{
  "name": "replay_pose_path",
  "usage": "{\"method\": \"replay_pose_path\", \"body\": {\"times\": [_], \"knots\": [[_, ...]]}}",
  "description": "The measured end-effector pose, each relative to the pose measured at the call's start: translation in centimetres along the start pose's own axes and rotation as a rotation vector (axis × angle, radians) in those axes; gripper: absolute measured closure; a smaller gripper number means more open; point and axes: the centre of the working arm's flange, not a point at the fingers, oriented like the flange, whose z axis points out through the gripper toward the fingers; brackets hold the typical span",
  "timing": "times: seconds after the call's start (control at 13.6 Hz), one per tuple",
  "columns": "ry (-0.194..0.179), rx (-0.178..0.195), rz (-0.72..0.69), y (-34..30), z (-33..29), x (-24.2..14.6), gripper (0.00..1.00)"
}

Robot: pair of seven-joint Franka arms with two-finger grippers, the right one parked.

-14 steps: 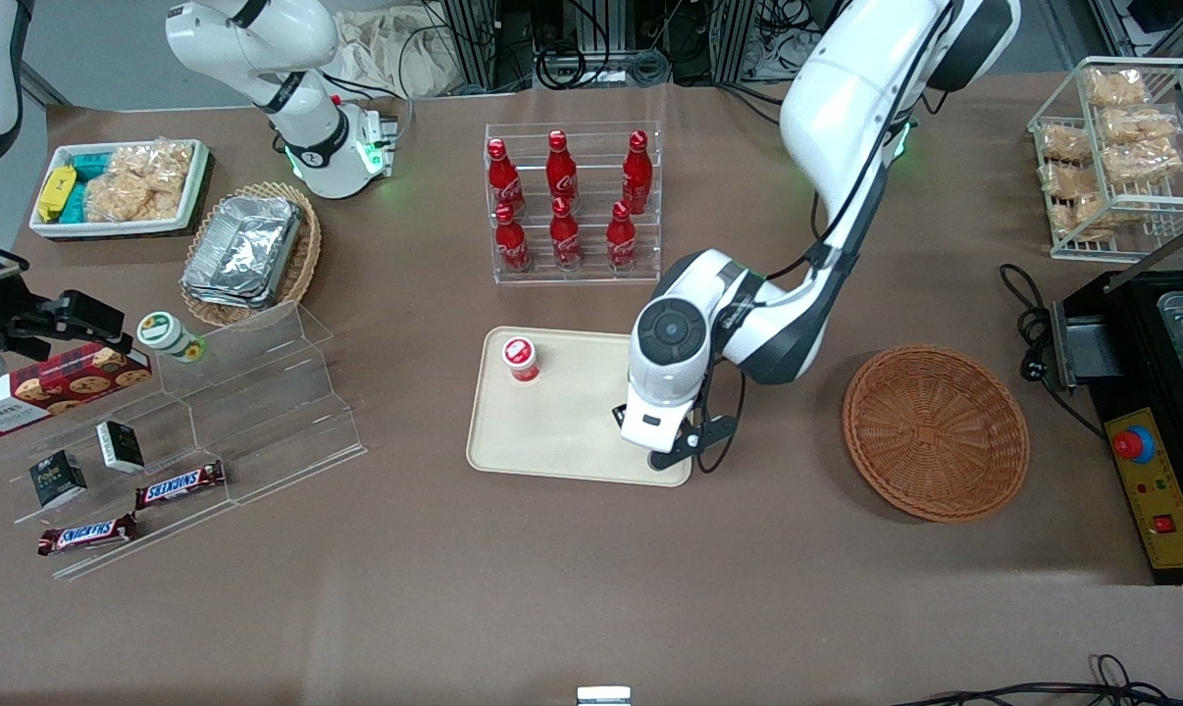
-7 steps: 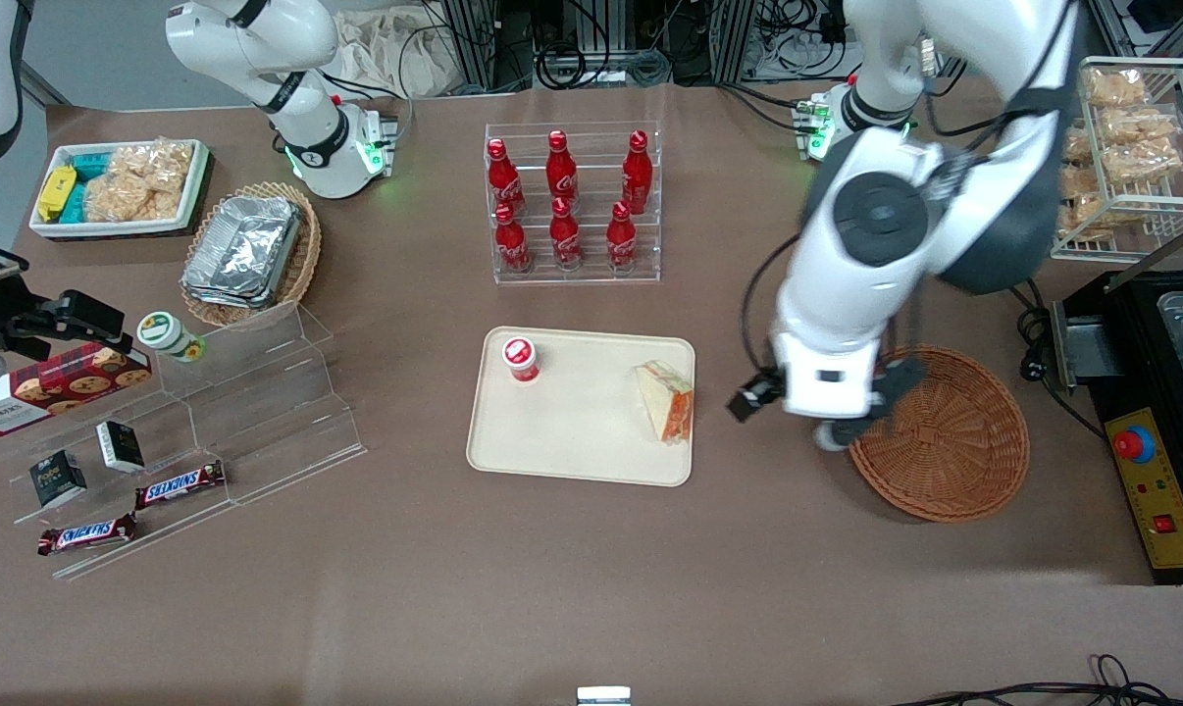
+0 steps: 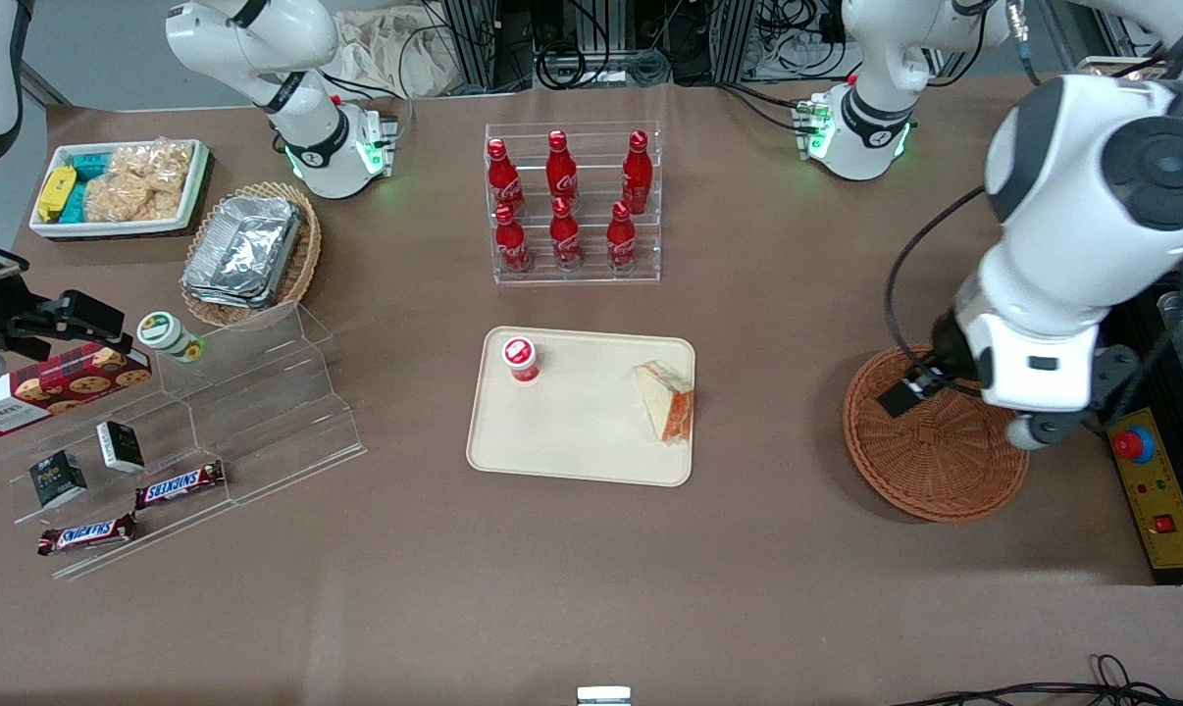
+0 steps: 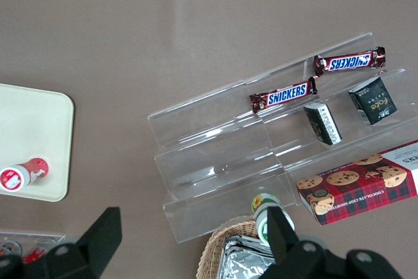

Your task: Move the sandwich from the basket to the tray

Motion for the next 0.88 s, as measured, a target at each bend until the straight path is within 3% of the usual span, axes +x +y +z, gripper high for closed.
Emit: {"method": "replay_pose_path", "body": {"times": [0.59,0.88], "knots": [[-0.062,0.022,0.316,-11.9,-2.1,7.1,0.00],[-0.077,-0.027,0.408,-16.4,-3.8,7.3,0.00]]}}
